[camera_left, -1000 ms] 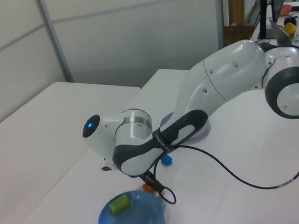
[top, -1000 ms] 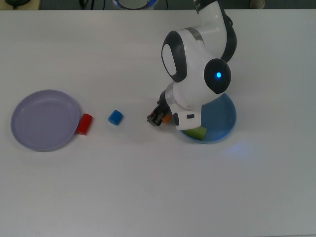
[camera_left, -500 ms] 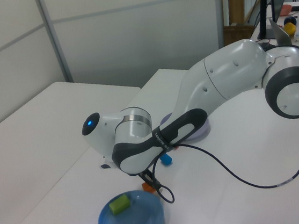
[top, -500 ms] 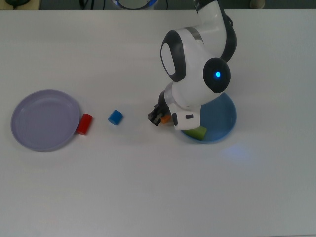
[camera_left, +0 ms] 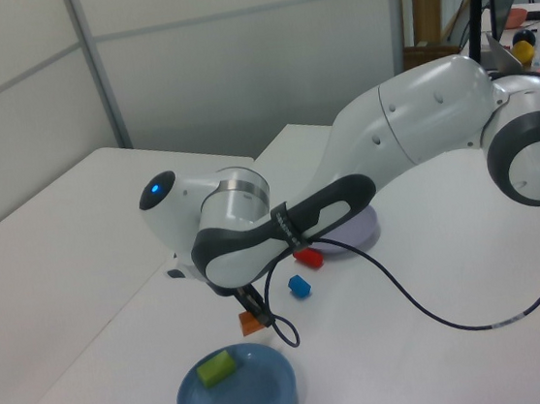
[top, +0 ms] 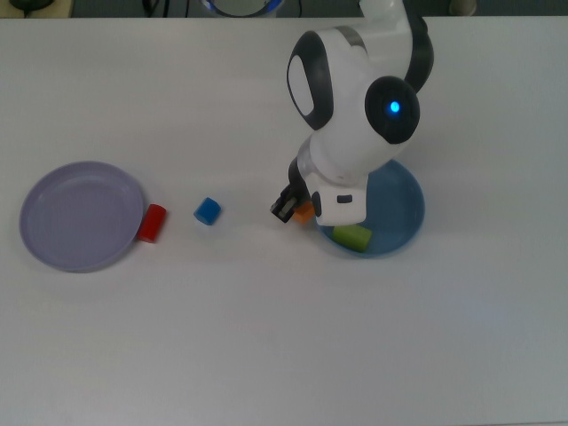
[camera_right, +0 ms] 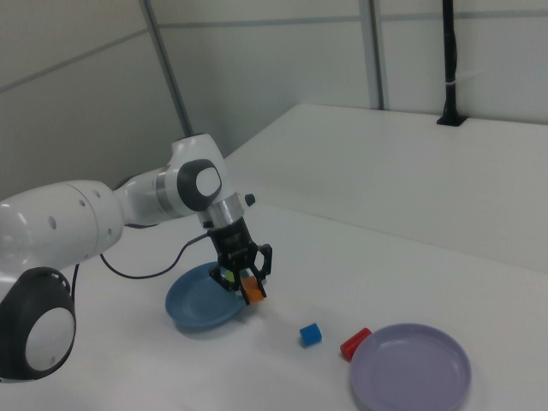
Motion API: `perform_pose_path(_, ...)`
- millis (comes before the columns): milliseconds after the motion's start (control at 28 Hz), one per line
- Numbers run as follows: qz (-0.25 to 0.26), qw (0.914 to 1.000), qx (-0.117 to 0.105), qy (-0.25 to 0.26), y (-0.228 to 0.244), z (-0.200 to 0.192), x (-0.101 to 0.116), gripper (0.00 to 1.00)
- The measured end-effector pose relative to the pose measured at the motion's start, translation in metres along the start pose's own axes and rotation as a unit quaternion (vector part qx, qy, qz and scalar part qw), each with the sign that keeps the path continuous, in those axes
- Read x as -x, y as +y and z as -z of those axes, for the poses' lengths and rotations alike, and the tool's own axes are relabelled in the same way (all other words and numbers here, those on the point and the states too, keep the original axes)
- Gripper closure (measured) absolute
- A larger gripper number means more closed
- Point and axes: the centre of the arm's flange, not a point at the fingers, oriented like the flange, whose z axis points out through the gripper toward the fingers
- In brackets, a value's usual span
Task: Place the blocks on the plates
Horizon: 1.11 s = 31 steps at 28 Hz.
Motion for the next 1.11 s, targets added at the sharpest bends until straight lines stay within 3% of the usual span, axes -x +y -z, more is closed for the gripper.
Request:
perform_pose_path(143, 0.007, 0.9999, -0.003, 0.014, -0.012, 0.013, -0.007, 0.67)
perform_pose_path(536, 0.005, 0.9993, -0.004, 0.036, -0.085, 0.016, -0.069, 0.67)
perform_pose_path(750, -0.005, 0.9994, -0.006, 0.033, -0.091, 0.008, -0.076, 0.64)
perform_pose_path(1071, -0.018, 0.9993, -0.006, 0.032, -0.082, 0.007, -0.071, 0.31)
perform_pose_path(1107, -0.018, 0.9993, -0.006, 0.033, -0.082, 0.008, -0.071, 0.22)
